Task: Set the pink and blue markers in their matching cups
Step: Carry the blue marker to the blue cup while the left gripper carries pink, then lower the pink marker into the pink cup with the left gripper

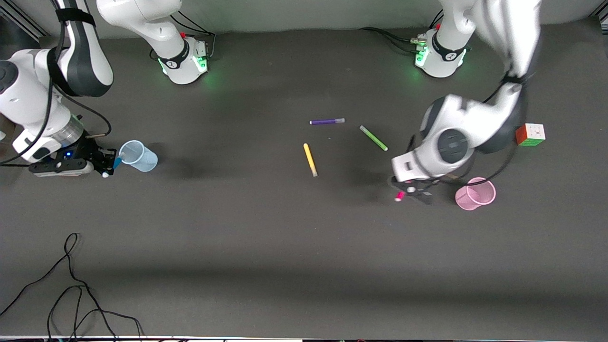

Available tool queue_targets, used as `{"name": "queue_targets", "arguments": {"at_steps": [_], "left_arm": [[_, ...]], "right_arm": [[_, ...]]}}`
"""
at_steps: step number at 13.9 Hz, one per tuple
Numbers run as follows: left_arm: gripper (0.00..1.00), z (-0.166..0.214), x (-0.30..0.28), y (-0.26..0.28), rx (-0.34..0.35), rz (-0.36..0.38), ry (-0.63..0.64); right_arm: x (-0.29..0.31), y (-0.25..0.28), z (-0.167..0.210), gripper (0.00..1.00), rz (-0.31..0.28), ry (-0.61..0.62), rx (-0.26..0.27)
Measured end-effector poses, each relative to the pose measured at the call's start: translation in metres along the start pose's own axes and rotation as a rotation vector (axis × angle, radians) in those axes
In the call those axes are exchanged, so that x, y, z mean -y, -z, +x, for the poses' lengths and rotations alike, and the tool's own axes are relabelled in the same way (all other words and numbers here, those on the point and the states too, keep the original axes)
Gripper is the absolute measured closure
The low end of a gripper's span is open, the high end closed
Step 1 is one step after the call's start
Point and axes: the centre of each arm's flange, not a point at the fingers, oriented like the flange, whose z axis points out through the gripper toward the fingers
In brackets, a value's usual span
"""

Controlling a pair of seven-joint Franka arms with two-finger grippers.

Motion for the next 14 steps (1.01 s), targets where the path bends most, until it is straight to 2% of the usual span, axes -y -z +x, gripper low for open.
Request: {"name": "queue_targets", "arguments": {"at_steps": [2,5,7,10,14], "left_arm": [[0.82,-0.03,0.029,0.053,0.025,-0.023,0.088],[0.82,-0.065,0.076,0.089,0.078,-0.039,0.242],[0.82,-0.082,0.116,0.086,0.1,-0.042,0.321],[0.82,-0.1,0.158,0.072,0.144,-0.029,0.389],[0.82,-0.094,0.175,0.042,0.245,-0.031,0.408]], "right_arm": [[-0.012,-0.023,-0.028,0.83,-0.003,0.0,-0.031],[-0.011,-0.046,-0.056,0.83,0.016,-0.008,-0.029],[-0.009,-0.058,-0.071,0.83,0.028,-0.015,-0.017],[-0.017,-0.067,-0.083,0.83,0.009,-0.001,-0.035],[-0.029,-0.073,-0.093,0.83,-0.003,-0.005,-0.046]]}}
